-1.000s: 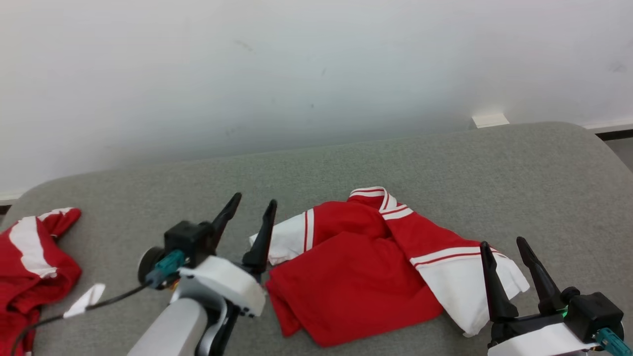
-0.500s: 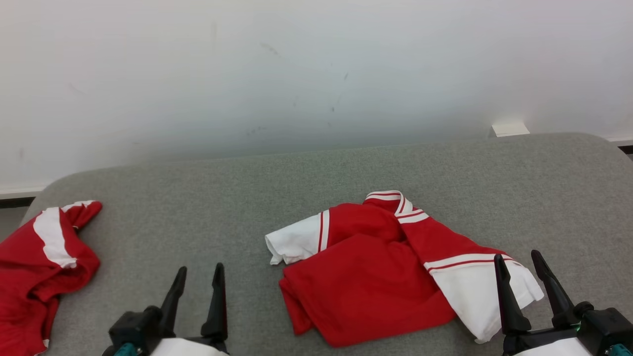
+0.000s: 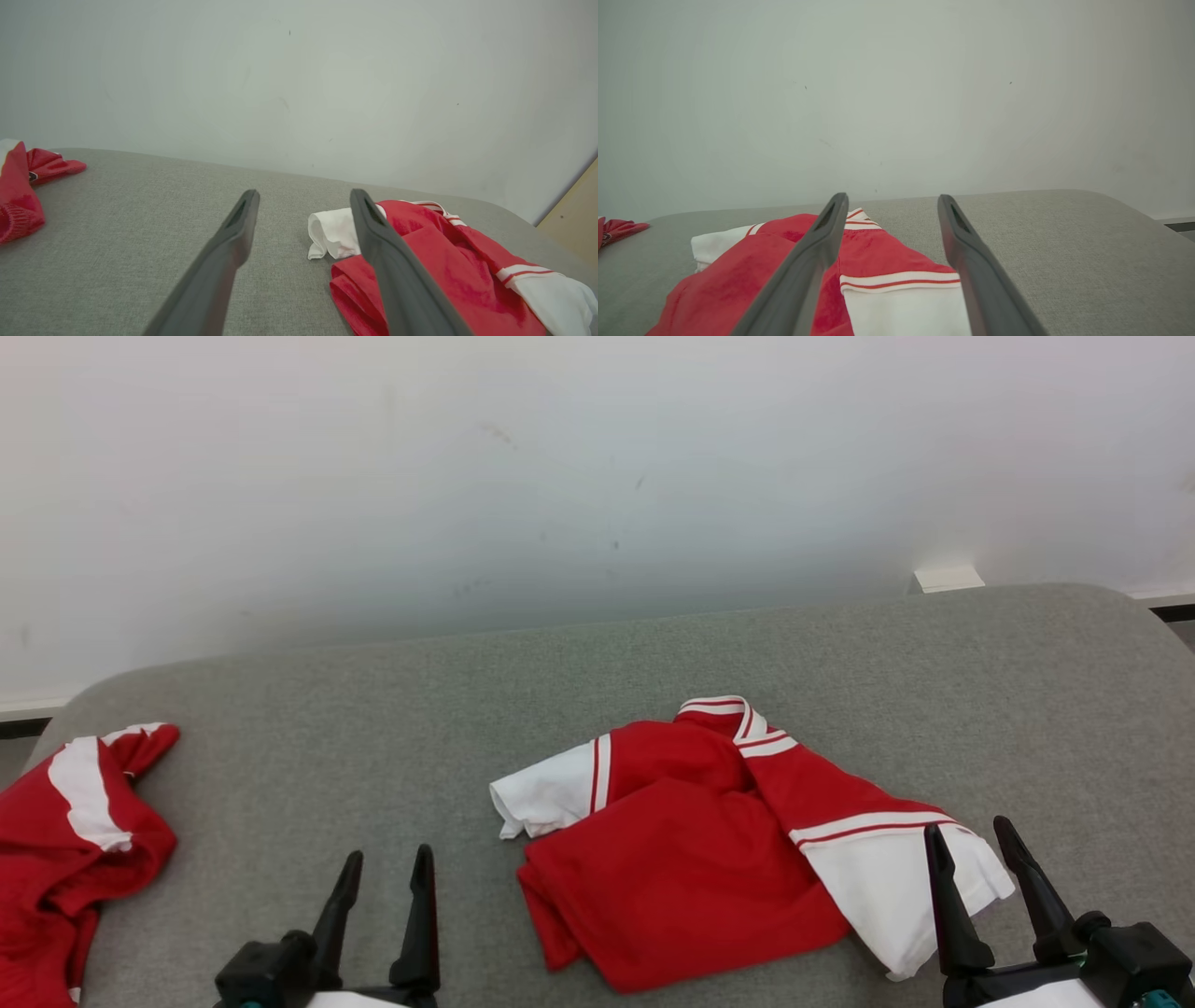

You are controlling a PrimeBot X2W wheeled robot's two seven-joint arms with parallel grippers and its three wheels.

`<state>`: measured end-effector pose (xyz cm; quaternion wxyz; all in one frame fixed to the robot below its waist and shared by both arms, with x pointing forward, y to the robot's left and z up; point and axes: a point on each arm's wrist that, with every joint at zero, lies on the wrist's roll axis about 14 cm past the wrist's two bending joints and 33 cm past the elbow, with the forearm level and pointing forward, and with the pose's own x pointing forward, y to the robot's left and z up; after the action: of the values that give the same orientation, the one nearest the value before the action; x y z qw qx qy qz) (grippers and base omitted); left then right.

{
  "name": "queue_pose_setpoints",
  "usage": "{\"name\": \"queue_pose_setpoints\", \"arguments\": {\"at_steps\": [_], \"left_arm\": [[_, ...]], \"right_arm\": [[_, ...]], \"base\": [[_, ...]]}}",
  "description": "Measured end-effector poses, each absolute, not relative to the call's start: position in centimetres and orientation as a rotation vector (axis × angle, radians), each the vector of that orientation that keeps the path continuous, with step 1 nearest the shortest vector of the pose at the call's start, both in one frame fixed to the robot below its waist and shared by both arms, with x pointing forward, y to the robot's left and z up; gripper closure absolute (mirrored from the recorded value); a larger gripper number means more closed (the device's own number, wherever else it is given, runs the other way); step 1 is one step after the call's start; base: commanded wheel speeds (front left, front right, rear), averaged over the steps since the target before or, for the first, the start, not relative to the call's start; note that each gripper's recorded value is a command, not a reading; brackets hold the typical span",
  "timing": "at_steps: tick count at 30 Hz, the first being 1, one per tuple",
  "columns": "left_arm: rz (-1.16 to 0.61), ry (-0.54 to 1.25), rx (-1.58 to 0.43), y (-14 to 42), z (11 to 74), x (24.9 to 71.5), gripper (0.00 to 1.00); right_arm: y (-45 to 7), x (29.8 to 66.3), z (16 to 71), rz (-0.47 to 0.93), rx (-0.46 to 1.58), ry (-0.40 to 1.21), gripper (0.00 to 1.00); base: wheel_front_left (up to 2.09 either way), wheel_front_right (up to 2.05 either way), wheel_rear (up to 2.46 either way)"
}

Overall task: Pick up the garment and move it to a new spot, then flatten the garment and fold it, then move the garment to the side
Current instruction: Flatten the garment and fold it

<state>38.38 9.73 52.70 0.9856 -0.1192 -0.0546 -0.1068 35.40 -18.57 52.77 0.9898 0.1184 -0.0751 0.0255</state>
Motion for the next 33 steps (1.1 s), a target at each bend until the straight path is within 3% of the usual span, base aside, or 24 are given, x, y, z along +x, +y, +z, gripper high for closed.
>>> {"name": "queue_pose_setpoints", "arguments": {"at_steps": [8,14,24,33], "left_arm": [[-0.223,-0.106,-0.243,9.6,52.5,38.4,0.00],[-0.191,-0.118,-0.243,10.9,52.7,38.1,0.00],[-0.058,-0.097,-0.237,15.2,51.5,37.2,0.00],[0.019,-0.080,-0.246,17.4,50.8,36.6,0.00]], "right_arm": [[-18.0,35.7,51.9,0.071,0.222,-0.119,0.00],[-16.4,37.8,50.2,0.135,0.166,-0.037,0.00],[-11.9,44.3,46.5,0.277,0.044,0.251,0.00],[-10.1,46.5,41.9,0.322,-0.067,0.508,0.00]], "base": [[0.00,0.00,0.00],[0.00,0.00,0.00],[0.00,0.00,0.00],[0.00,0.00,0.00]]}}
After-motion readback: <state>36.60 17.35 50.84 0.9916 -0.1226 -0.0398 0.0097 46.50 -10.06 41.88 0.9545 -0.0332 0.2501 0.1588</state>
